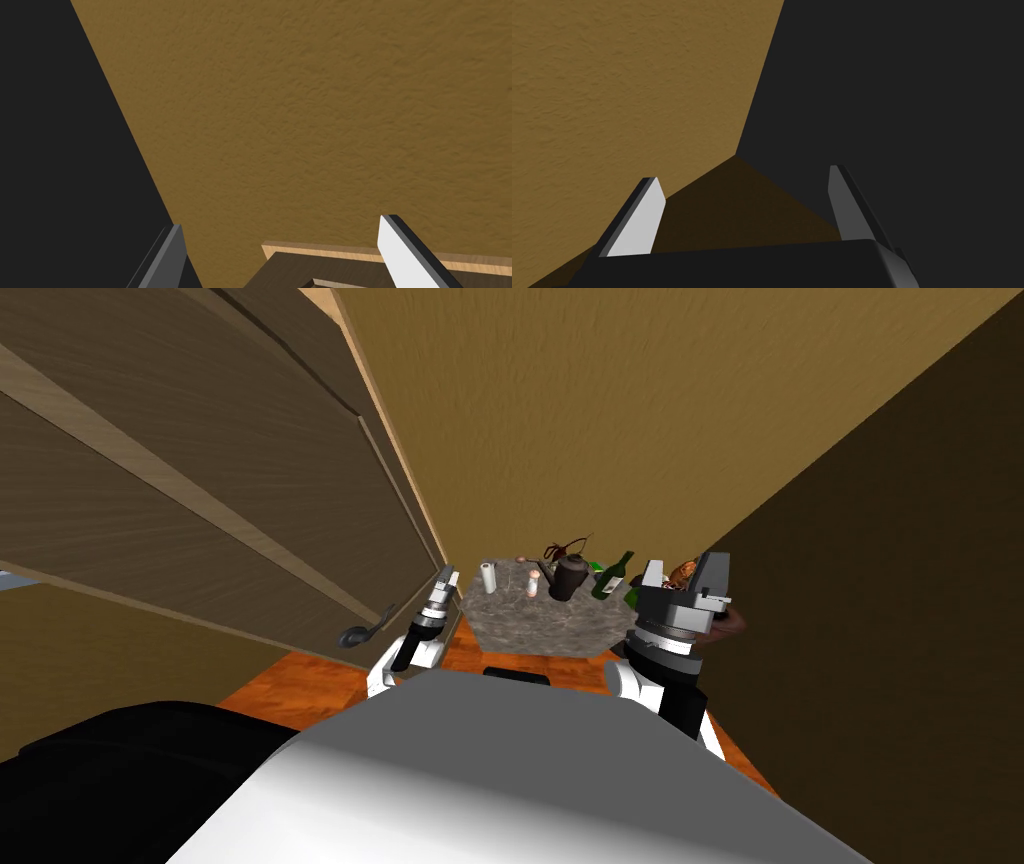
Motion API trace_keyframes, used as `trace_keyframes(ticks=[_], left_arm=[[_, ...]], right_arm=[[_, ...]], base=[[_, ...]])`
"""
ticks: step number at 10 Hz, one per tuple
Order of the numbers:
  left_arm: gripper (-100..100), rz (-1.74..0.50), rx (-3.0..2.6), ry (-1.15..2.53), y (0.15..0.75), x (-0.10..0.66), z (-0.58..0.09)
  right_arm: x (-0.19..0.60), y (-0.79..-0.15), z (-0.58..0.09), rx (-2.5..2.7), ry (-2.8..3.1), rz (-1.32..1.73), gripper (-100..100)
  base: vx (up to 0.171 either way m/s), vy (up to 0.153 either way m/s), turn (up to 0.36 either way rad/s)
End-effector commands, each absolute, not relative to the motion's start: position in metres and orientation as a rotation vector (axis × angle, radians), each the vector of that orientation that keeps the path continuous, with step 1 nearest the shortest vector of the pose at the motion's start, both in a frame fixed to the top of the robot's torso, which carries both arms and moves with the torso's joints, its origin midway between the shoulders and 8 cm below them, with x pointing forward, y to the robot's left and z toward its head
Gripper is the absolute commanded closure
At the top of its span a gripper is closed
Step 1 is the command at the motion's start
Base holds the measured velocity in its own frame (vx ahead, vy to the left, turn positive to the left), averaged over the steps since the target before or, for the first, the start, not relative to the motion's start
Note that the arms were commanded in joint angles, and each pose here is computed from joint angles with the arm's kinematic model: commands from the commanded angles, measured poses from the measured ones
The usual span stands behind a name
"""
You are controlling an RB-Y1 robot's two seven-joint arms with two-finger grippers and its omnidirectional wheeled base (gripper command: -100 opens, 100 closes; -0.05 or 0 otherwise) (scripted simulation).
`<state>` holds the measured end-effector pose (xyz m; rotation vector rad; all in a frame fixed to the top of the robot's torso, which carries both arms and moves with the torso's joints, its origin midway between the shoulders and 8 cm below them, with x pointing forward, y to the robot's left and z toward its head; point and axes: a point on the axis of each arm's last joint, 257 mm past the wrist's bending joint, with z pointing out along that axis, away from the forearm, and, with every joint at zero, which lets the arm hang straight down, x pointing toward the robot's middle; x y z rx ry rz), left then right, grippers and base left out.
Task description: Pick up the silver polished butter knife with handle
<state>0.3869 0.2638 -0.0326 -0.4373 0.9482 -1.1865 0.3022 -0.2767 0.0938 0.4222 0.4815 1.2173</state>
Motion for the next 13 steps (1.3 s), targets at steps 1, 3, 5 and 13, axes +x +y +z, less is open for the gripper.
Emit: trace_keyframes(ticks=[1, 3, 5, 13], left_arm=[[-100, -1.167, -0.442, 1.001, 0.271, 0.399, -0.045], [-100, -1.148, -0.433, 1.048, 0.275, 0.406, -0.054], [-100, -1.128, -0.434, 1.09, 0.28, 0.414, -0.064], [-100, -0.939, -0.466, 1.37, 0.329, 0.461, -0.137]], right_arm=[[0.302, -0.277, 0.094, 0.422, 0.481, 1.217, 0], [0.302, -0.277, 0.094, 0.422, 0.482, 1.217, 0], [0.302, -0.277, 0.094, 0.422, 0.481, 1.217, 0], [0.302, -0.277, 0.094, 0.422, 0.482, 1.217, 0]], base=[[-0.149, -0.106, -0.096], [-0.114, -0.097, -0.049], [-0.112, -0.112, -0.09], [-0.079, -0.096, -0.119]])
